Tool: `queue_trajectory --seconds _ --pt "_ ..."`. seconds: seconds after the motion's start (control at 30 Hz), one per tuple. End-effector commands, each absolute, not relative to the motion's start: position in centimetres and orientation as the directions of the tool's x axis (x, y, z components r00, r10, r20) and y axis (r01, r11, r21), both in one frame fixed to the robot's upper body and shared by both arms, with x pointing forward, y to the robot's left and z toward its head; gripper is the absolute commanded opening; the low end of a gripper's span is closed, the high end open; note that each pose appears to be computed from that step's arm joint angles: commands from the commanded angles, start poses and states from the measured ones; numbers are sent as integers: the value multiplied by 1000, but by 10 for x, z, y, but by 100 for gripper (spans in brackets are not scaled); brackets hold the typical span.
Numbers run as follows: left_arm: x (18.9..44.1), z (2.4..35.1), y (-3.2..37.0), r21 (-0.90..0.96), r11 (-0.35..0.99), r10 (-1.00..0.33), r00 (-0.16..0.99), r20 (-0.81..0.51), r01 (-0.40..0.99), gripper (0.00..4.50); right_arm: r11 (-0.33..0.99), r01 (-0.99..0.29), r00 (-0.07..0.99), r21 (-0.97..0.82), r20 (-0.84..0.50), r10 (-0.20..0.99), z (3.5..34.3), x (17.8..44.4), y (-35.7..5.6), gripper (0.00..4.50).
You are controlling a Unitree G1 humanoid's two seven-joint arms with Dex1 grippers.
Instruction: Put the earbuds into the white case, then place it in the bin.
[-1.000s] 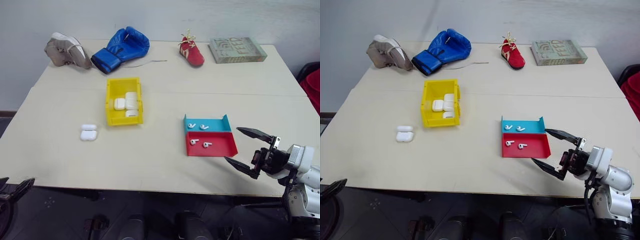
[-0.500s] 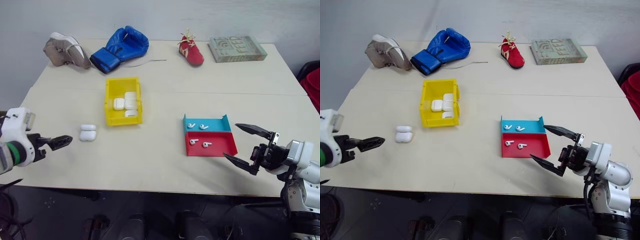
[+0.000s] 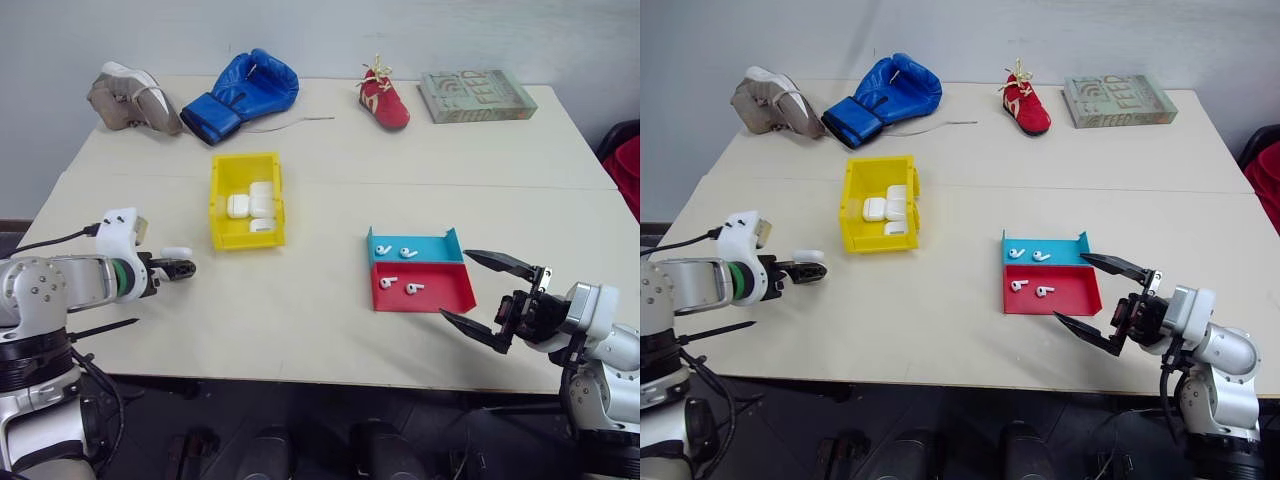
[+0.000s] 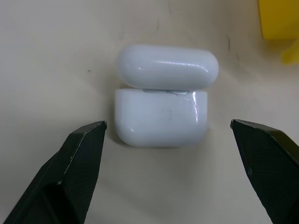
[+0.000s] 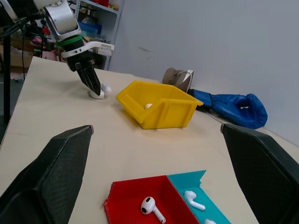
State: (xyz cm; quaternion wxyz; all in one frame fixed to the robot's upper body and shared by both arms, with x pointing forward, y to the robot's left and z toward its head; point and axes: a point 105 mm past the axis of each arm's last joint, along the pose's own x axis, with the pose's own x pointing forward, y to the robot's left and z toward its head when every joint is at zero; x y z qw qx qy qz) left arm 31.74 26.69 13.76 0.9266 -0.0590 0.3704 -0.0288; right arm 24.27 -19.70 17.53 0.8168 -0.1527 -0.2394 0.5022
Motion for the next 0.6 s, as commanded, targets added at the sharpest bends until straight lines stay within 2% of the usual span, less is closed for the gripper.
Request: queue_trajectory --seconds 0.03,0.23,0.6 --pt "321 142 270 -88 996 -48 737 -675 -16 447 442 -733 369 -517 244 897 185 237 -195 450" --pt "324 131 265 -50 999 -34 701 -712 -2 447 450 -728 377 -517 246 893 188 235 -192 450" --pt "338 129 259 -30 999 -46 703 -709 35 447 462 -721 391 -516 247 887 186 230 -190 450"
